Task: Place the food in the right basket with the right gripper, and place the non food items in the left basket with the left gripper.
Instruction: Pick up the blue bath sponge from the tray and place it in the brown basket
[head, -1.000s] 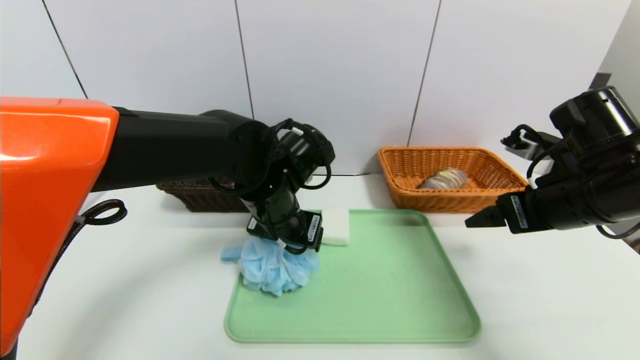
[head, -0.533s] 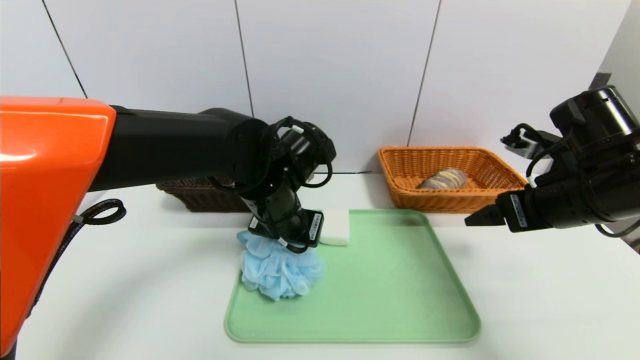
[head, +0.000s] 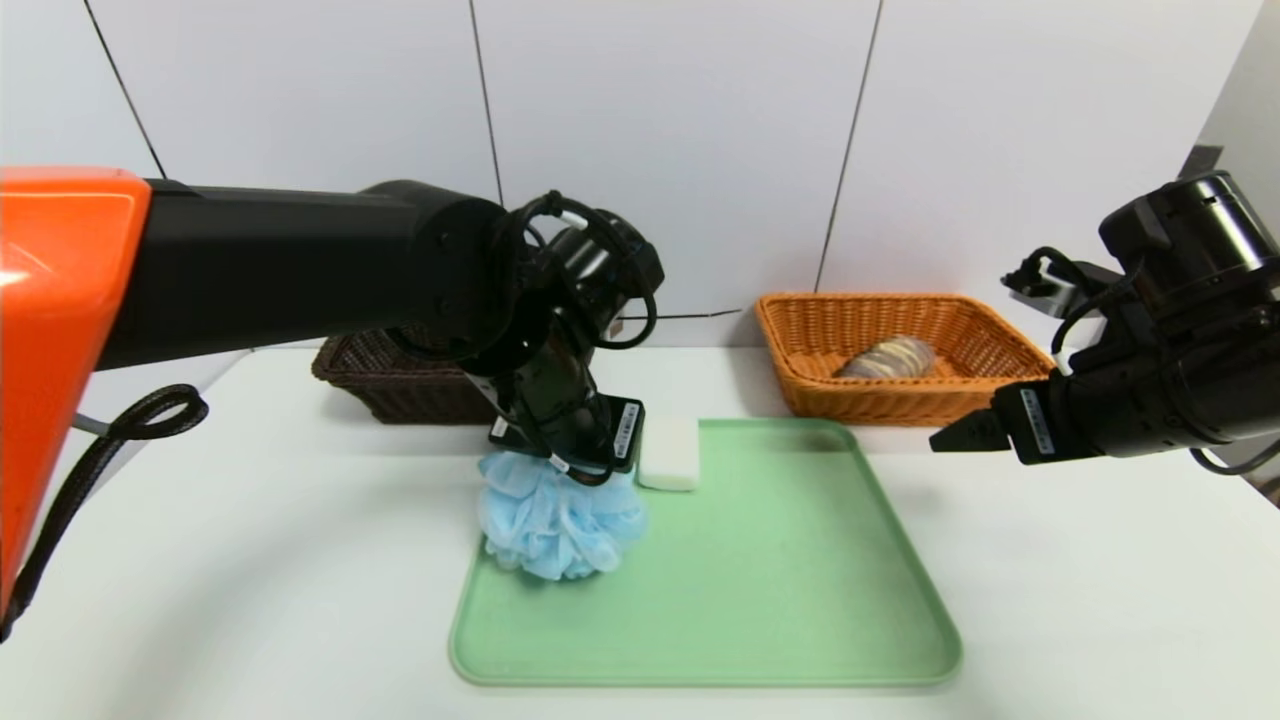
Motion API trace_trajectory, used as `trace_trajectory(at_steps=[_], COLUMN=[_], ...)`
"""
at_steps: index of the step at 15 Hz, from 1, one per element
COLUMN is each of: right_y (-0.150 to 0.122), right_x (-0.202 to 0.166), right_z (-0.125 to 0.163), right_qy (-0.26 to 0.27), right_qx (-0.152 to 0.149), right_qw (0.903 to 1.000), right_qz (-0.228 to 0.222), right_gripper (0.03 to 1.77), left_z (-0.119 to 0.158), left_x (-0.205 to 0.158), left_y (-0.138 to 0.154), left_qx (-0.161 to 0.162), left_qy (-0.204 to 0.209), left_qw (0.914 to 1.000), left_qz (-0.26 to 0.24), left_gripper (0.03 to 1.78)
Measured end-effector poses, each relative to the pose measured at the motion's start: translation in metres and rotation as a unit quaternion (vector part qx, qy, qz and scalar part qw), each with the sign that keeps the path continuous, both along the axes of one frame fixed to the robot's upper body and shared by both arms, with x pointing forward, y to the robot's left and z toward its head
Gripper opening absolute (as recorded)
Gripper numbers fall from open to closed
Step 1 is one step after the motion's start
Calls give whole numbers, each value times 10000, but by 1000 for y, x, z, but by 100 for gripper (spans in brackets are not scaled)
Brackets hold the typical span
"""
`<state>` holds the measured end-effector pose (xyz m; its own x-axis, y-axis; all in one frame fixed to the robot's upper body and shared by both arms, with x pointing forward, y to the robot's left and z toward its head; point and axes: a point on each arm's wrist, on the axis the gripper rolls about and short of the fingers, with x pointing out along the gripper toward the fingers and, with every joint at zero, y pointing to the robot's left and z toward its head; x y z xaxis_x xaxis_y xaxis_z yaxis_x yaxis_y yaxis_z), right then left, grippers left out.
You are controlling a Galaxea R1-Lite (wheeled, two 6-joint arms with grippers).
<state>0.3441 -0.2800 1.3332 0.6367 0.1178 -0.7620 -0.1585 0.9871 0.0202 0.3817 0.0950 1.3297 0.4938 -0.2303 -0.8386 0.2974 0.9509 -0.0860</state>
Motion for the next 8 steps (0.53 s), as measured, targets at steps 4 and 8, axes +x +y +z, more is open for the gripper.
trace_trajectory(at_steps=[4,8], right_y=[0,-1], right_x=[-1,-2], right_z=[0,0], right_qy=[8,7], right_qx=[13,8], right_qw=[10000,10000], right_qz=[-13,-5], right_gripper=[169,169], left_z=[43,90], left_x=[-21,-38], left_y=[7,32], left_qx=[-359,-561], left_qy=[-365,-1231], left_qw=[9986,9897], left_qz=[-135,-463], left_gripper=[14,14])
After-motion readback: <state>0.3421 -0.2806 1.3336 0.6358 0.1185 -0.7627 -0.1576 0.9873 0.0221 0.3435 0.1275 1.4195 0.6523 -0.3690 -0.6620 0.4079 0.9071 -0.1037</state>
